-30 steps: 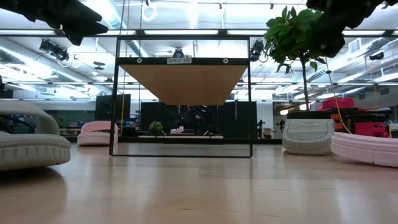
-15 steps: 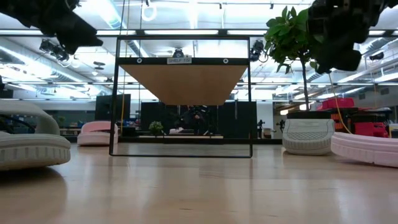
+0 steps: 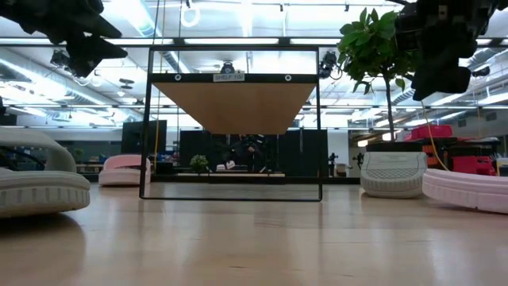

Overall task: Pick and place slides into the shelf
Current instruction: Put the bottom pink slides on top of the shelf

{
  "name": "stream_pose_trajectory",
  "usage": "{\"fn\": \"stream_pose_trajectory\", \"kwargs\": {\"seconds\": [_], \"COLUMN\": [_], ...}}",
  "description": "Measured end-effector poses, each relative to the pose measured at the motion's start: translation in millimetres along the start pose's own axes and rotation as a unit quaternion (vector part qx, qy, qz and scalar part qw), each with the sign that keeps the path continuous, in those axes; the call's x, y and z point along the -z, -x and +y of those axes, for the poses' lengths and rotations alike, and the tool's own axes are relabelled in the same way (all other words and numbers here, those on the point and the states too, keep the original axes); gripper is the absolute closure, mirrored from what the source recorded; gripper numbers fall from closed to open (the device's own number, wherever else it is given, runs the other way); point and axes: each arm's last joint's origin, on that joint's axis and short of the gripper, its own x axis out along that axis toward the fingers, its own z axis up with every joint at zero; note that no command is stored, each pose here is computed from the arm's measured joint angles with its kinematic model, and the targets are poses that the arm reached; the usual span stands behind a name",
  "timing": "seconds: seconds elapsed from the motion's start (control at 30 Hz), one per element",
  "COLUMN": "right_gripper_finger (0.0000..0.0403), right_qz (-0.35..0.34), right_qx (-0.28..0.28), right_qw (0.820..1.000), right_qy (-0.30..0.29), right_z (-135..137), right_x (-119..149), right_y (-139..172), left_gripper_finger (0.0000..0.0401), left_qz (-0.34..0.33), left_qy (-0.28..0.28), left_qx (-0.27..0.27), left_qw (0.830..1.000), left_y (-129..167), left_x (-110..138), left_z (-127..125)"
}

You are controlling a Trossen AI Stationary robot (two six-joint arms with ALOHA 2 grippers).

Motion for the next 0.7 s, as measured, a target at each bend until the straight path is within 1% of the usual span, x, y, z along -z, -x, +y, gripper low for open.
{"fn": "stream_pose_trajectory", "kwargs": {"seconds": [0.17, 0.23, 0.33, 0.47, 0.57, 0.7], "right_gripper_finger": [0.0267, 0.0267, 0.0267, 0.0267, 0.0267, 0.0267], "right_qz": [0.000, 0.000, 0.000, 0.000, 0.000, 0.007], "right_qx": [0.000, 0.000, 0.000, -0.001, 0.000, 0.005], "right_qw": [1.000, 1.000, 1.000, 1.000, 1.000, 1.000], "right_qy": [-0.013, -0.015, -0.009, -0.006, -0.002, -0.002], "right_z": [0.0, 0.0, 0.0, 0.0, 0.0, -0.9], "right_x": [0.0, 0.0, 0.0, 0.0, 0.0, 1.4], "right_y": [0.1, 0.1, 0.1, 0.1, 0.1, 0.1], "left_gripper_finger": [0.0229, 0.0229, 0.0229, 0.0229, 0.0229, 0.0229], "left_qz": [0.021, 0.046, 0.100, 0.153, 0.183, 0.204], "left_qy": [0.036, 0.052, 0.090, 0.126, 0.125, 0.108], "left_qx": [0.016, 0.036, 0.068, 0.070, 0.068, 0.081], "left_qw": [0.999, 0.997, 0.989, 0.978, 0.973, 0.970], "left_y": [-3.4, -7.1, -15.4, -31.5, -42.9, -53.1], "left_x": [1.6, 3.3, 7.4, 12.5, 12.4, 1.6], "left_z": [-1.4, -3.2, -6.6, -9.5, -12.7, -21.7]}}
